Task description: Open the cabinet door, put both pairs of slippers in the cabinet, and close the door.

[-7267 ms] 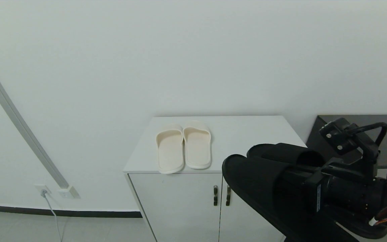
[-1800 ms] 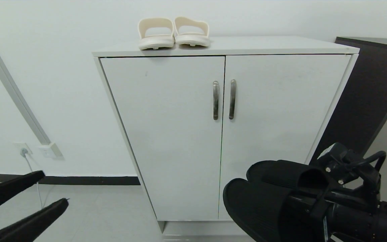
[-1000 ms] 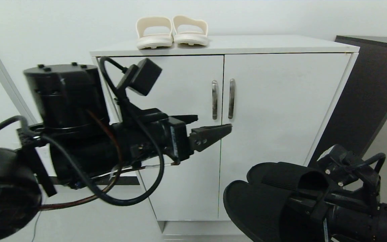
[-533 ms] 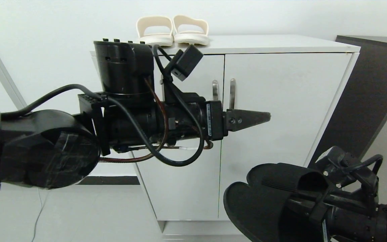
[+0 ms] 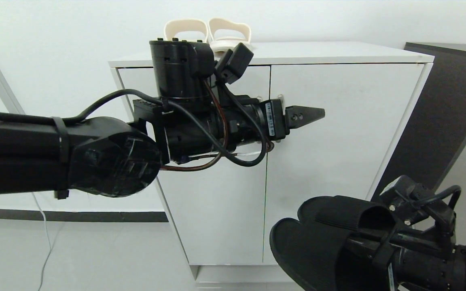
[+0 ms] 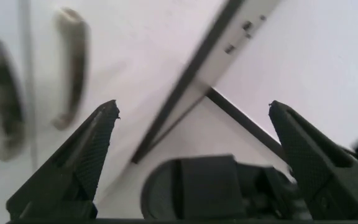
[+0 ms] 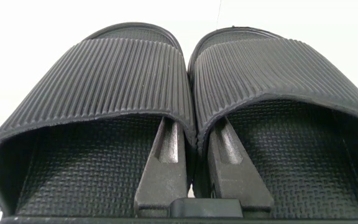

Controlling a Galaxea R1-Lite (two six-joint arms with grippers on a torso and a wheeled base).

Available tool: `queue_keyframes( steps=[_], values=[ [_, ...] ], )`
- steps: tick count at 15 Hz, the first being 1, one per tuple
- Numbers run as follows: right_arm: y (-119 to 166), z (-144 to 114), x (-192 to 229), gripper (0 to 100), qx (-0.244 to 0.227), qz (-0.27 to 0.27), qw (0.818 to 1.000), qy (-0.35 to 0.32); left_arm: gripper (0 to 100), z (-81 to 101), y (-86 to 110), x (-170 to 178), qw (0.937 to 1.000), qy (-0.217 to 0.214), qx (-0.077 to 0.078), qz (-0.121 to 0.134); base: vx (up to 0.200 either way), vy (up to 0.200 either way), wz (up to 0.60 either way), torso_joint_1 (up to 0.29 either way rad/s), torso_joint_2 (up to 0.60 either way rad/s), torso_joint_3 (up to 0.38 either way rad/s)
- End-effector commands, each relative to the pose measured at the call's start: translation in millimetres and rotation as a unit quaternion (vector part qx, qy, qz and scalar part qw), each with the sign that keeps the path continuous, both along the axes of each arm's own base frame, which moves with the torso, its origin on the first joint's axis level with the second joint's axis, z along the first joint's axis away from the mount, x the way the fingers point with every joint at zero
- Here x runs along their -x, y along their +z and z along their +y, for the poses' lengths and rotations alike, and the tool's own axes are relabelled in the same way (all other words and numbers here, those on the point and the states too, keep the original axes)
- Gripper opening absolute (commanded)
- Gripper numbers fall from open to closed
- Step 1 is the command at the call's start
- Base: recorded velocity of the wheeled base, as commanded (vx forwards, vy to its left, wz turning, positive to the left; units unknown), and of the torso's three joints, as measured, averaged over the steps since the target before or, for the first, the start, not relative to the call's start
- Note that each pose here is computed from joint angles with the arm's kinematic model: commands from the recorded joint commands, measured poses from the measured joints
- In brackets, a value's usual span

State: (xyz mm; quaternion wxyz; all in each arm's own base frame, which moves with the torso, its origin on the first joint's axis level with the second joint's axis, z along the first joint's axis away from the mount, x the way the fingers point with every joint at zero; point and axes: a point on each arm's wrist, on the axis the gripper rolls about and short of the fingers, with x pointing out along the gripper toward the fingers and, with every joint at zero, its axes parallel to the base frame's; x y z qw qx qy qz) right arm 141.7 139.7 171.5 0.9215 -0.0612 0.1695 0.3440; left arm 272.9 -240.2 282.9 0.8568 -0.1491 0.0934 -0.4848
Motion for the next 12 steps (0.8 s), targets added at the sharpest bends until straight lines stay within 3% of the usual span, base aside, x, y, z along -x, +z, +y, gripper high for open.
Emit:
queue_keyframes(
  steps=[1, 2, 12],
  values=[
    [-0.8, 0.1, -0.2, 0, 0.001, 0.001, 1.0, 0.0, 100, -4.0, 1.1, -5.1, 0.9999, 0.013, 0.002, -0.003, 0.0, 0.0, 0.0, 0.0, 0.0, 0.0],
    [-0.8, 0.1, -0.2, 0, 0.001, 0.001, 1.0, 0.0, 100, -4.5, -2.4, -7.0, 0.9998, 0.019, -0.007, 0.003, 0.0, 0.0, 0.0, 0.0, 0.0, 0.0],
    [-2.1, 0.0, -0.1, 0, 0.003, 0.003, 1.0, 0.0, 100, 0.3, -9.2, -41.7, 0.9979, 0.064, -0.011, 0.006, 0.0, 0.0, 0.0, 0.0, 0.0, 0.0]
  ],
)
